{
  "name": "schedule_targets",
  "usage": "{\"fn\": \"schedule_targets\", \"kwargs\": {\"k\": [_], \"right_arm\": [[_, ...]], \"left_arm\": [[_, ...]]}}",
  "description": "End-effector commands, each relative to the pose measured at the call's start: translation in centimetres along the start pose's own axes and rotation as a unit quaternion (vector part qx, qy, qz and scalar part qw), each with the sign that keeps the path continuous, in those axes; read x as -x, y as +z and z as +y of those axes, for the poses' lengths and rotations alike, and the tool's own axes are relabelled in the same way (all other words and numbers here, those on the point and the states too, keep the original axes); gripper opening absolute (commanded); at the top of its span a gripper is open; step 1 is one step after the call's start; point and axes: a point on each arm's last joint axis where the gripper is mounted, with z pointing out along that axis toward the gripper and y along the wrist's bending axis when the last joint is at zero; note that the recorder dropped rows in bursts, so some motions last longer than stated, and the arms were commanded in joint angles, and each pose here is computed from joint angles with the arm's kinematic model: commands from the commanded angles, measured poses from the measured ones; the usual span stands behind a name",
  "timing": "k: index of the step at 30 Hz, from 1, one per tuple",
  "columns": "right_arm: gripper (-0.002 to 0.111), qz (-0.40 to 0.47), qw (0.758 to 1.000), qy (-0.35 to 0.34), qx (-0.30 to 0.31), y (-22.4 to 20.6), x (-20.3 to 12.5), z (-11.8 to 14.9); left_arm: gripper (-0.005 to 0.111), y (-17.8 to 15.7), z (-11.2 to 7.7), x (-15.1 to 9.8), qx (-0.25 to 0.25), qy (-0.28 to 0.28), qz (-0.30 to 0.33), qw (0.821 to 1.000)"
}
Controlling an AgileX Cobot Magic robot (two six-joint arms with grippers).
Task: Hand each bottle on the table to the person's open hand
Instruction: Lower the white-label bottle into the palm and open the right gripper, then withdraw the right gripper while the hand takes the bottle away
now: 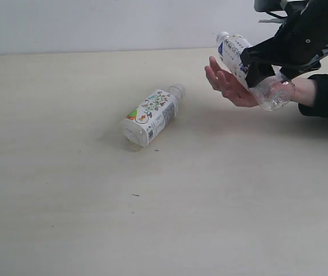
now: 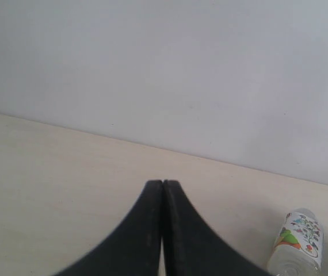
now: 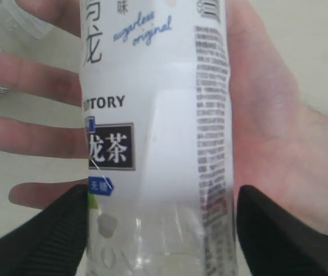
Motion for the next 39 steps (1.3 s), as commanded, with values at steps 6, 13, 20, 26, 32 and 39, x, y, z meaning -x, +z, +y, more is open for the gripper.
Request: {"fn": "schedule_targets", "kwargs": {"k": [6, 13, 20, 26, 32, 39], "right_arm": [[0.079, -0.006, 1.000, 0.010, 0.000, -0.1, 0.2, -0.1], [0.079, -0.037, 0.999, 0.022, 0.011, -1.7, 0.6, 0.3], [0.074, -0.068, 0.997, -0.044, 0.015, -8.0, -0.5, 1.4], [0.000, -0.156, 0.986, -0.063, 0.011, -16.4, -9.3, 3.0], [0.000, -0.277, 0.959, -0.063, 0.021, -20.9, -20.0, 4.5], [0.000, -0.398, 0.916, -0.052, 0.005, -19.7, -25.4, 4.2]], "left_arm": [[0.002, 0.0, 0.0, 0.0, -0.004, -0.002, -0.003, 1.000], [0.002, 0.0, 0.0, 0.0, -0.004, -0.002, -0.003, 1.000], [0.002, 0.0, 0.0, 0.0, -0.004, -0.002, -0.003, 1.000], [0.002, 0.0, 0.0, 0.0, -0.004, -0.002, -0.003, 1.000], [0.002, 0.0, 0.0, 0.0, -0.004, -0.002, -0.003, 1.000], [0.002, 0.0, 0.0, 0.0, -0.004, -0.002, -0.003, 1.000]]}}
